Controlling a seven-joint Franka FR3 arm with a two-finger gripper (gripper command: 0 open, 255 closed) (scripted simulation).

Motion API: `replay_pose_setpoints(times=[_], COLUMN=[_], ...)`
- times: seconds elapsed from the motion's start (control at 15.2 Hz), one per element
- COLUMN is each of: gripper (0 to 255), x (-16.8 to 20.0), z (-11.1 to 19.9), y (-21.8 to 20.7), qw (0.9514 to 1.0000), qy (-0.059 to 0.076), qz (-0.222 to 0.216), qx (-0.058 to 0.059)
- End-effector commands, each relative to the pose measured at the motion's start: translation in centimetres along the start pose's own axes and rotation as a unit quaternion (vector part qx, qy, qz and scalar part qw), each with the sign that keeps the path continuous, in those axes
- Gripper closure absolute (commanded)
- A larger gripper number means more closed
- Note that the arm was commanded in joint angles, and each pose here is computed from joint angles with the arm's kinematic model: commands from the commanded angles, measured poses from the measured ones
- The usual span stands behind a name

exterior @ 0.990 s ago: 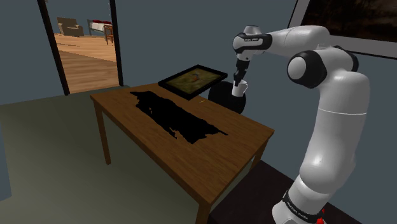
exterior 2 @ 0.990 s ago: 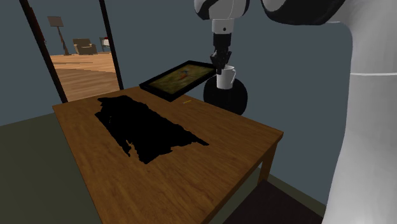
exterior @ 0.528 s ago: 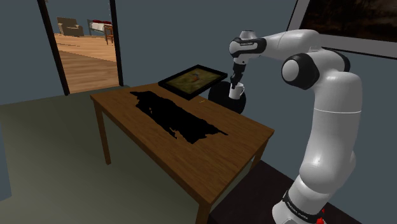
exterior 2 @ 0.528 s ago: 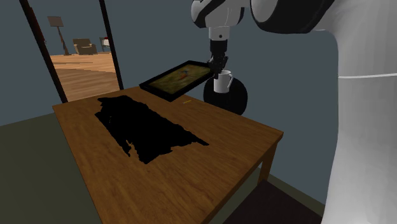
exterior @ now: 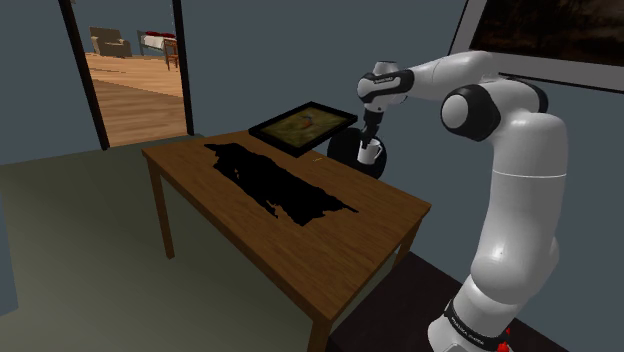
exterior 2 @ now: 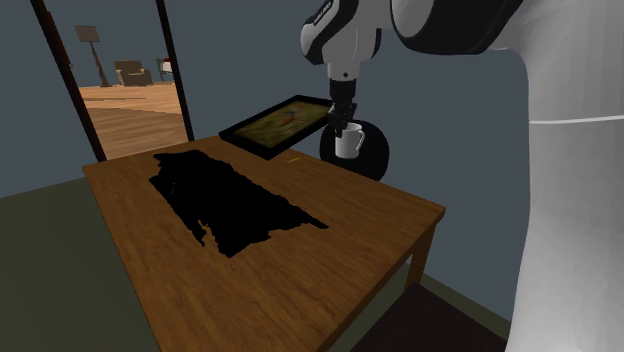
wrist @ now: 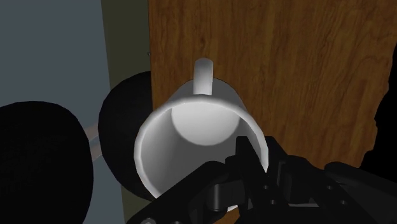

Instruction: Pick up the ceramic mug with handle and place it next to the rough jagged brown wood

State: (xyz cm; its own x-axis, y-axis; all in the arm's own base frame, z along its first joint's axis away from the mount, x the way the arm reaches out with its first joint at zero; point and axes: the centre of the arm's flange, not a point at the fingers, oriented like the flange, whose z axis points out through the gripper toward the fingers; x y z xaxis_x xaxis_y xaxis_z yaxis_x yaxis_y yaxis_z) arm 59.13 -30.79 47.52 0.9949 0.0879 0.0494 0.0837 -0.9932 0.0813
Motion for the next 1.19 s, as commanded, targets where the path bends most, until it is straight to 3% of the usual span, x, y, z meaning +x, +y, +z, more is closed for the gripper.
replay_pose_setpoints(times=[0.0,1.12], gripper=[255,255], x=[-0.1,-0.5], z=[0.9,9.3], y=[-0.1,-0.8], qw=[1.0000,1.0000], qy=[0.000,0.000], qz=[0.000,0.000], qx=[0.000,0.000])
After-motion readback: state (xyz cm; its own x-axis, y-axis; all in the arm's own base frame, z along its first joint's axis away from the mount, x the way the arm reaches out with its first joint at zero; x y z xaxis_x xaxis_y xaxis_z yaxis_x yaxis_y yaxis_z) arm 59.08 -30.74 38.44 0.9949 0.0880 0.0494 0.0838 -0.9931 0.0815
